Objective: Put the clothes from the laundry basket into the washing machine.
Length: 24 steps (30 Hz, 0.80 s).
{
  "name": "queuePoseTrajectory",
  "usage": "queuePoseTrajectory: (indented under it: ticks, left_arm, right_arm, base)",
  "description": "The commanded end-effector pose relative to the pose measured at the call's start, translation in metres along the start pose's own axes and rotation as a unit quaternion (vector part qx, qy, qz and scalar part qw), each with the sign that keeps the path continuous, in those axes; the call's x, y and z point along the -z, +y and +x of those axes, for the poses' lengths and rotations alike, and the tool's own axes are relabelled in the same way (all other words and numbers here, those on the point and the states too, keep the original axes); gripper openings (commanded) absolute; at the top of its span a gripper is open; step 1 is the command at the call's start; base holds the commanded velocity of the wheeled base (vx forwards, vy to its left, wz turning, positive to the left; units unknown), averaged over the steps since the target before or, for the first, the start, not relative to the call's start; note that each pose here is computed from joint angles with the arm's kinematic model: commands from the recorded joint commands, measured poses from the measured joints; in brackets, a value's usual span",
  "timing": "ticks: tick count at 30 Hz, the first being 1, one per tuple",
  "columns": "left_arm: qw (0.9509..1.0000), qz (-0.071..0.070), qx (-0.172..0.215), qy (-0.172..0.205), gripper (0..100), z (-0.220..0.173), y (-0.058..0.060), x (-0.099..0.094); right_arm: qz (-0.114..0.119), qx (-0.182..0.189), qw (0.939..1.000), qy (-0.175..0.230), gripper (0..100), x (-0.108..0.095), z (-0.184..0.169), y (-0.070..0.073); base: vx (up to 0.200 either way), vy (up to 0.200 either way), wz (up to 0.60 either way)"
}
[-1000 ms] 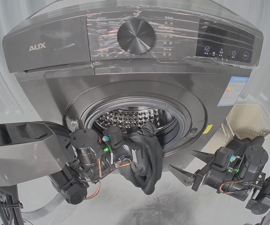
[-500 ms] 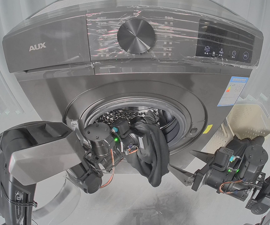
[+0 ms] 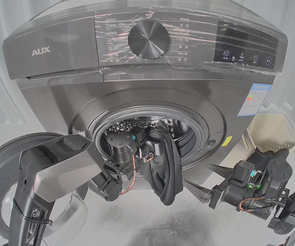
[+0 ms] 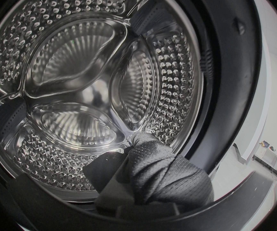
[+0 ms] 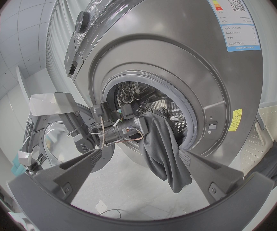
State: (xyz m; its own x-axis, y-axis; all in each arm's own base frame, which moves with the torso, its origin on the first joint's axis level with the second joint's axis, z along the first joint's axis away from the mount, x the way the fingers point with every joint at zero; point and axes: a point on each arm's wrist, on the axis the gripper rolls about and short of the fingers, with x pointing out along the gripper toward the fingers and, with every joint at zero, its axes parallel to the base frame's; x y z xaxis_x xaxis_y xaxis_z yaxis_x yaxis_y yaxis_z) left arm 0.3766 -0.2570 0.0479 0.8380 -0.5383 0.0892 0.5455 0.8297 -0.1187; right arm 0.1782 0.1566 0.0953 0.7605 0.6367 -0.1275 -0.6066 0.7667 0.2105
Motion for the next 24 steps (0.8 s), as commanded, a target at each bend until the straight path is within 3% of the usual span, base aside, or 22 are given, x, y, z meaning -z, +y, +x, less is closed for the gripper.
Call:
queuePoseTrajectory:
  ticks: [1, 6, 11, 13, 15, 24]
  left_arm:
    - [0.9999, 0.001, -0.009, 0.009, 0, 0.014, 0.005, 0.011]
    - [0.9991, 0.007, -0.028, 0.030, 0, 0.031, 0.015, 0.019]
    - [0.9985, 0.006, -0.047, 0.026, 0, 0.051, 0.020, 0.020]
    - [0.9963, 0.005, -0.085, 0.013, 0, 0.065, 0.029, 0.016]
    - [0.9950, 0.004, -0.100, 0.001, 0, 0.071, 0.034, 0.011]
    - [0.9910, -0.002, -0.130, -0.030, 0, 0.083, 0.056, -0.014]
  right_arm:
    - [0.000, 0.000, 1.0000, 0.001, 100, 0.001, 0.001, 0.000]
    - [0.000, 0.001, 1.0000, 0.004, 100, 0.002, 0.000, 0.000]
    - [0.000, 0.000, 1.0000, 0.004, 100, 0.002, 0.000, 0.000]
    - [0.000, 0.000, 1.0000, 0.004, 100, 0.002, 0.000, 0.000]
    - [0.000, 0.001, 1.0000, 0.003, 100, 0.001, 0.001, 0.000]
    - [-0.001, 0.000, 1.0000, 0.002, 100, 0.001, 0.001, 0.000]
  base:
    - [0.000, 0.000, 0.00]
    - [0.000, 0.000, 0.00]
    - [0.000, 0.000, 0.00]
    - [0.000, 0.000, 0.00]
    - [0.000, 0.000, 0.00]
    - [0.000, 0.000, 0.00]
